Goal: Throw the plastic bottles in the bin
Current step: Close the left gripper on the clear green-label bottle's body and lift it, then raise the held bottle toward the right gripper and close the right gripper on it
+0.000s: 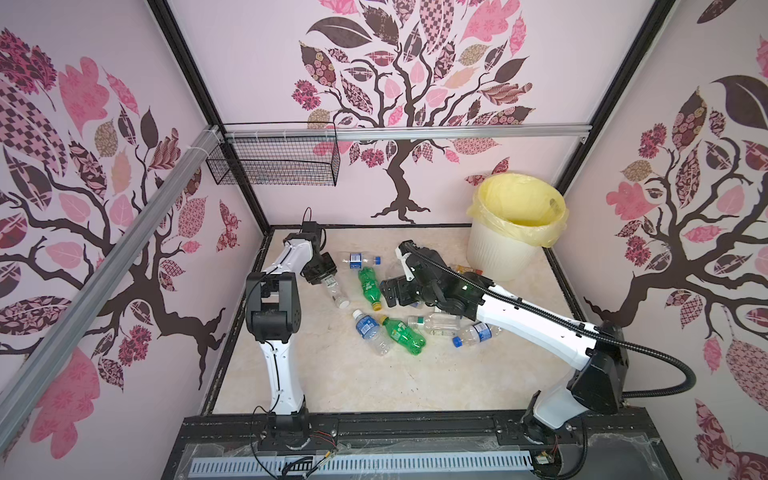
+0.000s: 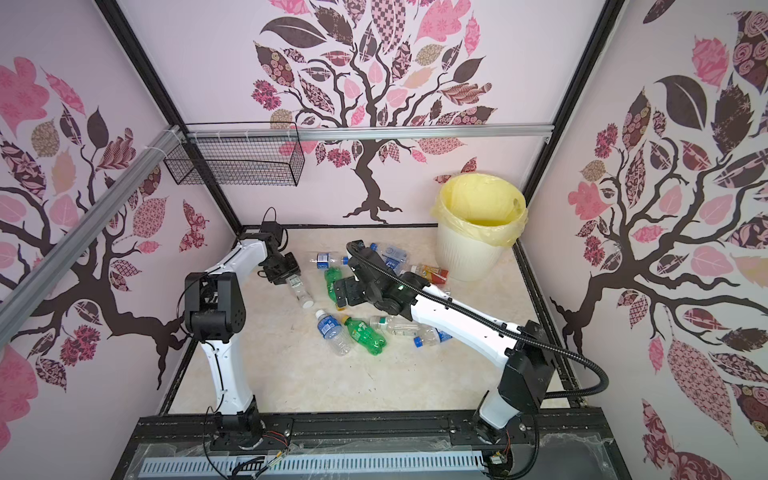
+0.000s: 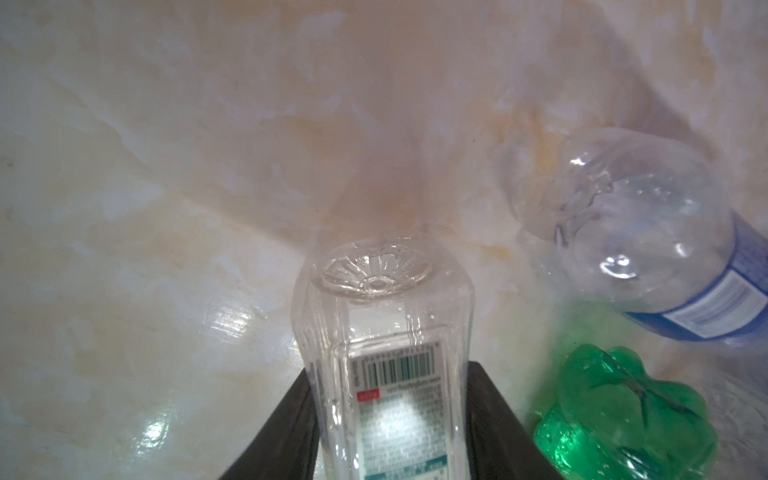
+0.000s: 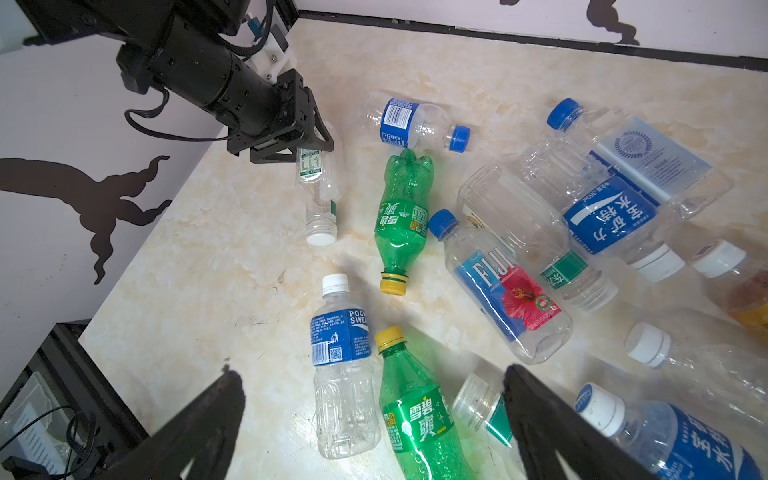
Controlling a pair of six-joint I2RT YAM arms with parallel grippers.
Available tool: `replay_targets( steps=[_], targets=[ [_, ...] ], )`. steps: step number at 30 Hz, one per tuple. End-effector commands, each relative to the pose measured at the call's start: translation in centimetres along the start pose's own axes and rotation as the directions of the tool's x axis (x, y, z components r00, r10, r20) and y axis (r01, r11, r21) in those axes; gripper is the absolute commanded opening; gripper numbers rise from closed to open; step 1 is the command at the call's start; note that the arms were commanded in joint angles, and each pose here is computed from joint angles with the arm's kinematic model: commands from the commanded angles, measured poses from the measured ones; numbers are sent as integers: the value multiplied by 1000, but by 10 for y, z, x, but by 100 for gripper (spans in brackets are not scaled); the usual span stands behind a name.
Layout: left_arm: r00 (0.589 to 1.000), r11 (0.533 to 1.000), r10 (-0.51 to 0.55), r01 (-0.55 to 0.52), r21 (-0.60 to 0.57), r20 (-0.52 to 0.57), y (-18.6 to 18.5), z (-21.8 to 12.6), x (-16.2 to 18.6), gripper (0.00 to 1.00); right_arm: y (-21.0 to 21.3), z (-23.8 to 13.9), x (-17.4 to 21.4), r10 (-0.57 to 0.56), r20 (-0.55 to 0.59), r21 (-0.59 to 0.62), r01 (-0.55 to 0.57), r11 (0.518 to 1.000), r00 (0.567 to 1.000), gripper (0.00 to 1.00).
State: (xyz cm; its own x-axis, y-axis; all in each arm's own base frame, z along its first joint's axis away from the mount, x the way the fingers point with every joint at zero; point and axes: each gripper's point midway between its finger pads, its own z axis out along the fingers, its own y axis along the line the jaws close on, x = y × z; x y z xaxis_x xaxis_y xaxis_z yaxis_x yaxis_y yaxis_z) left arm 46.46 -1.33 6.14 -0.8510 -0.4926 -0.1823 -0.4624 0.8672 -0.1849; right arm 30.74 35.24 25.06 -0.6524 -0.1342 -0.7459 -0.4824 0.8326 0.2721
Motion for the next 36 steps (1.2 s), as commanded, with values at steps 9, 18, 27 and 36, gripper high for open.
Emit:
replay_targets(
  steps=[9,18,27,36],
  targets=[
    [1000,998,-6,7,68,-15,-5,-32,19,39,16,-7,-17,3,29,-57,-1,998,1000,99],
    [996,968,14,-34,248,85,-41,-107,31,40,29,-12,-32,31,36,-127,-27,992,999,100],
    [982,909,48,-119,398,183,-89,-178,64,41,16,-25,-56,143,30,-215,-134,967,989,100],
    [965,810,98,-219,545,242,-142,-244,95,42,8,-34,-45,141,24,-232,-132,964,990,100]
  ],
)
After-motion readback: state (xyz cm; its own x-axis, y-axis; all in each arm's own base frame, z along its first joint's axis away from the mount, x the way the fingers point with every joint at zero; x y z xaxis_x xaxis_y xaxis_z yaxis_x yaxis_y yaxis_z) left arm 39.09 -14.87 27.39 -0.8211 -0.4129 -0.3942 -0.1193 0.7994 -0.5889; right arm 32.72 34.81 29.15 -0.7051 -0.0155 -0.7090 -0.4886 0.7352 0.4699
